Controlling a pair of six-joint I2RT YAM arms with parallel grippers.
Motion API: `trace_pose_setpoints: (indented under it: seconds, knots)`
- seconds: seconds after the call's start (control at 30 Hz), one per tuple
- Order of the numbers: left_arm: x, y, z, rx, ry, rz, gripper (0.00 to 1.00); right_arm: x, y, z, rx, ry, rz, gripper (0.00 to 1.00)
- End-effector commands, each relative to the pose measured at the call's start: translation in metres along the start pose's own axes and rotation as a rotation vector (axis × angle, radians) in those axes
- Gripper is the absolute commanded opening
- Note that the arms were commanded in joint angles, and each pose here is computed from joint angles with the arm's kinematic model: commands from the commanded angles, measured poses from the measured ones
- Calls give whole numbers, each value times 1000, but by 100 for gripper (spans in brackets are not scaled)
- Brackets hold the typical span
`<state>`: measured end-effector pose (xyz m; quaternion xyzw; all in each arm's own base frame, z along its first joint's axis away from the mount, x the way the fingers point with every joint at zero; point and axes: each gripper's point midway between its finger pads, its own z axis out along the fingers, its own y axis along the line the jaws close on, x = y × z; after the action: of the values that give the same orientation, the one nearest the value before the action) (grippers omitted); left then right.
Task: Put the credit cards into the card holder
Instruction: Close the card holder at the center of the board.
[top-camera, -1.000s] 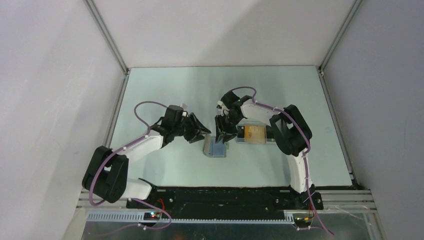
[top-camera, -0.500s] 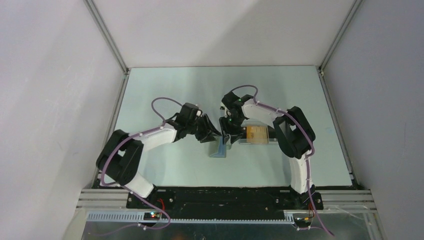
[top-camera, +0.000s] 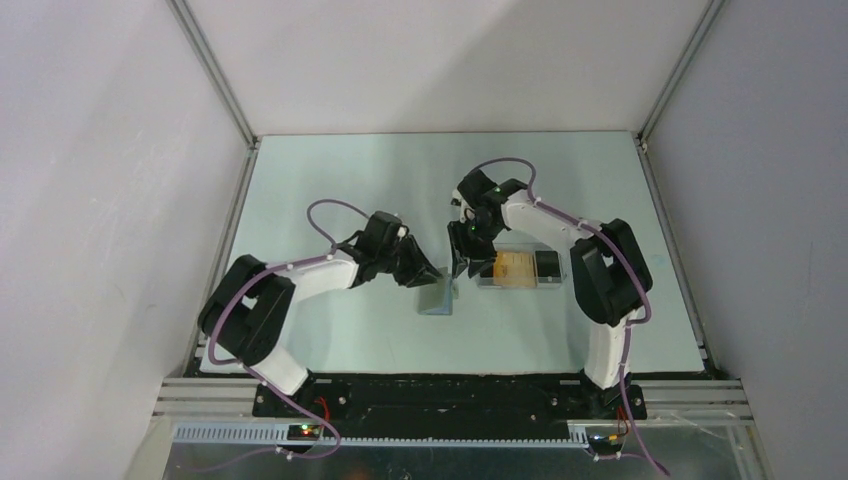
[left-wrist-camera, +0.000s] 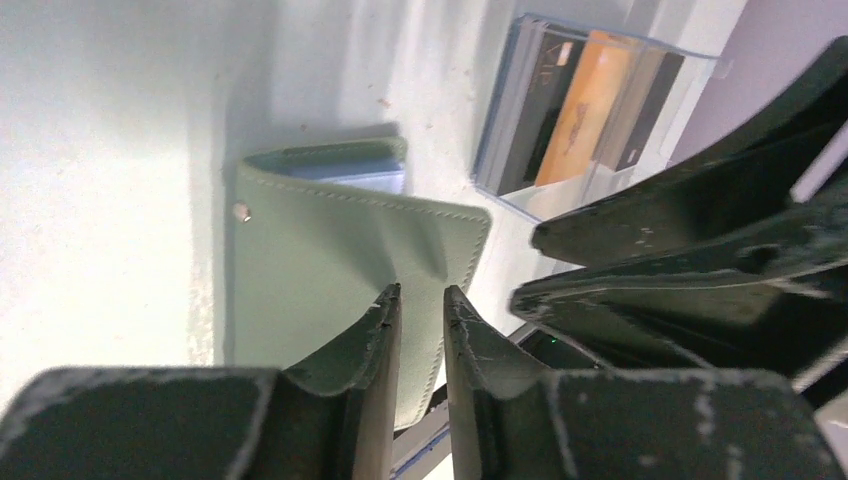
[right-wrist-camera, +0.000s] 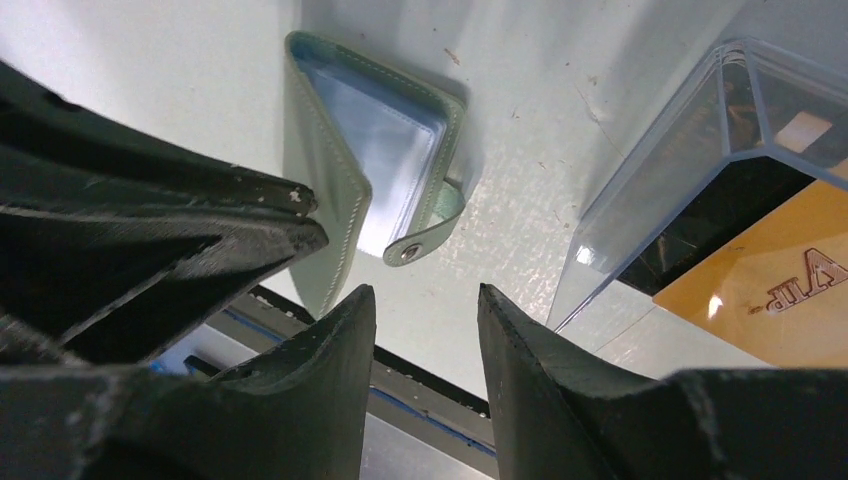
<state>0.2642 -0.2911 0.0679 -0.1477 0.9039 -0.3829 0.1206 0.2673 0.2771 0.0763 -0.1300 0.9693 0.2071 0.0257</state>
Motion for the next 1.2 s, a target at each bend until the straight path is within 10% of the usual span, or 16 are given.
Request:
trace_pose_setpoints:
  seconds: [0.0, 1.17]
  knots:
    - [3, 0, -11, 22, -26, 31, 25, 6, 11, -16, -57, -8, -2, 47]
    - [7, 17, 15, -128, -62, 39, 11, 21, 3, 13, 109, 34, -25, 53]
